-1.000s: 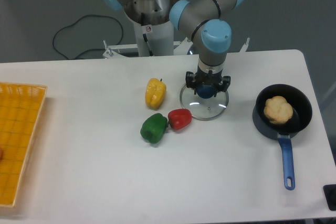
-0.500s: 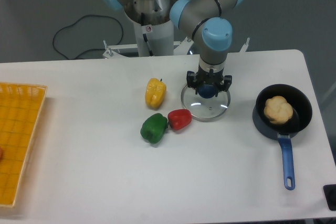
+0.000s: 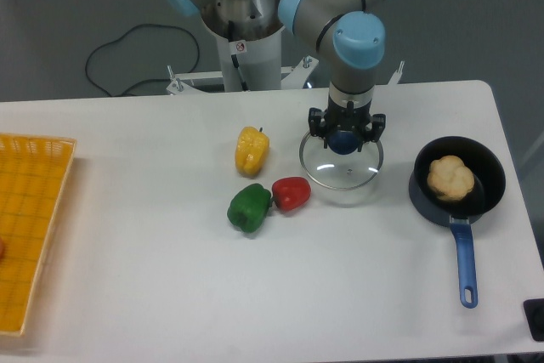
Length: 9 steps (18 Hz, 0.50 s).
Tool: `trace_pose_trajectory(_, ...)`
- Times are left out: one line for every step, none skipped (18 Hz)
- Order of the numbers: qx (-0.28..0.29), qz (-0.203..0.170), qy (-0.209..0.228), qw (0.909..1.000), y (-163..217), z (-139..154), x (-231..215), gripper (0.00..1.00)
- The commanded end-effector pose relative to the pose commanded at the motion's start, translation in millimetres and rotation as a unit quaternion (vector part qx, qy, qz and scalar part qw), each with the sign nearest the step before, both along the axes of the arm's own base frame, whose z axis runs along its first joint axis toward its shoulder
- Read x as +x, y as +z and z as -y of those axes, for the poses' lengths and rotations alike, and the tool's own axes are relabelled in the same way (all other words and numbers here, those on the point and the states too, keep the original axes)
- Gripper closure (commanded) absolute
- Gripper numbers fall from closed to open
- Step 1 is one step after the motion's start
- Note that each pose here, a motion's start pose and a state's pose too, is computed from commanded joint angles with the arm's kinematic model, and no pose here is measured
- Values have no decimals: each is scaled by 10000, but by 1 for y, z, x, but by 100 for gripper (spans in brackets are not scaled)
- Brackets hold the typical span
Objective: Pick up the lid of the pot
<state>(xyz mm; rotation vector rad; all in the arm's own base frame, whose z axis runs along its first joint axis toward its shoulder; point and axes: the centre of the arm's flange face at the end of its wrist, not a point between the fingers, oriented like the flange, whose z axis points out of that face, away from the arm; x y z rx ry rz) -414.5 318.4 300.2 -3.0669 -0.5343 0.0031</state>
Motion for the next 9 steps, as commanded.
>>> trace_pose_trajectory(-6,14,8,10000,8,-1,-4,60)
trace_pose_trajectory(-23,57,8,10000,13,-2,-6,60)
trace_pose_trajectory(-35,85,8,10000,18,-2,-8,60)
trace_pose_trajectory(-35,85,8,10000,23,-4,-11,60)
trace_pose_trajectory(-35,85,15,10000,28,-4,-13,60)
trace_pose_trajectory(-38,92,15,9999,33,-5,-15,60)
trace_pose_trajectory(-51,104,15,9999,37,-5,-17,61)
trace_pose_trajectory(-54,111,15,9999,42,-6,-19,61)
trace_pose_trajectory(-58,101,8,9999,47,-7,-21,62)
